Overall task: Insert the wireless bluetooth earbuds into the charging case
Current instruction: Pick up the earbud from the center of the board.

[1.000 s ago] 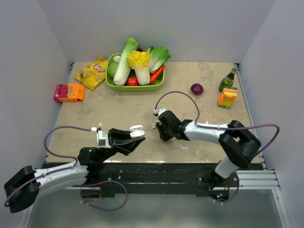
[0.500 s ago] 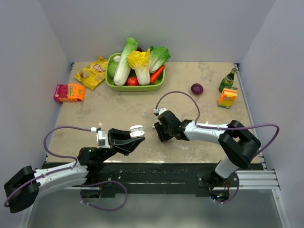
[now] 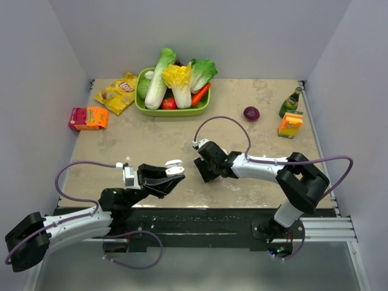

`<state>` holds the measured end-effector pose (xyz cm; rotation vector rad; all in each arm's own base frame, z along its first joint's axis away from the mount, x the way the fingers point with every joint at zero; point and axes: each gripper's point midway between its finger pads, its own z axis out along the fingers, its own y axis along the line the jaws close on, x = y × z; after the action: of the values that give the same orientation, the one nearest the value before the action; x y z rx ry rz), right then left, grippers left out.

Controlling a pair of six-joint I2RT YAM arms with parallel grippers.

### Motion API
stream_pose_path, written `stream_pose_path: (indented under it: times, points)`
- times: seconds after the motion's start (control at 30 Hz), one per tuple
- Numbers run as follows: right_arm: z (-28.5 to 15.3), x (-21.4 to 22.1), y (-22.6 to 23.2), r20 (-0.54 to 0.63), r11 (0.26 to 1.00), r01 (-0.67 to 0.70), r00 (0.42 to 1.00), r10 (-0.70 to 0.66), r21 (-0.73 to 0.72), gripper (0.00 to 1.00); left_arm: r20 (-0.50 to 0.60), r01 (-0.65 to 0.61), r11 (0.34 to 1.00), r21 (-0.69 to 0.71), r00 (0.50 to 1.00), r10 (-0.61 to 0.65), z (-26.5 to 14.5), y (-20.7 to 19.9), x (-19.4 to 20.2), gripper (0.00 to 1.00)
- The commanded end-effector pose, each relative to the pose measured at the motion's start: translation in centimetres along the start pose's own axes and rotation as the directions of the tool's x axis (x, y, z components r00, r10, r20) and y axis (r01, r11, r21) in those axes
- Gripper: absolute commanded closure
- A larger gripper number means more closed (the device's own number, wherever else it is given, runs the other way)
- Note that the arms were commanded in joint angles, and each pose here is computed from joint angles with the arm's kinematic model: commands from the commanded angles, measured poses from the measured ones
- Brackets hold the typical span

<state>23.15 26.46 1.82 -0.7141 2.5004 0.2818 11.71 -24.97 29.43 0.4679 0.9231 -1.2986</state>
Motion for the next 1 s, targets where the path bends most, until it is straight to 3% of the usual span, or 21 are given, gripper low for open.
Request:
stream_pose_path:
  times: [0.0,0.97]
  points:
    - [-0.3,-0.7,0.1,-0.001,0.998,0.051,0.999,-0.051,0.023,0.51,-0.116,0.005,0.999,-0.04,0.993,-0.009,-6.4,0.9,5.5,1.0]
    - [0.3,0.8,-0.2,-0.086,0.982,0.123,0.99,-0.112,0.143,0.56,-0.113,0.014,0.999,-0.045,0.993,-0.019,-6.5,0.8,5.5,1.0]
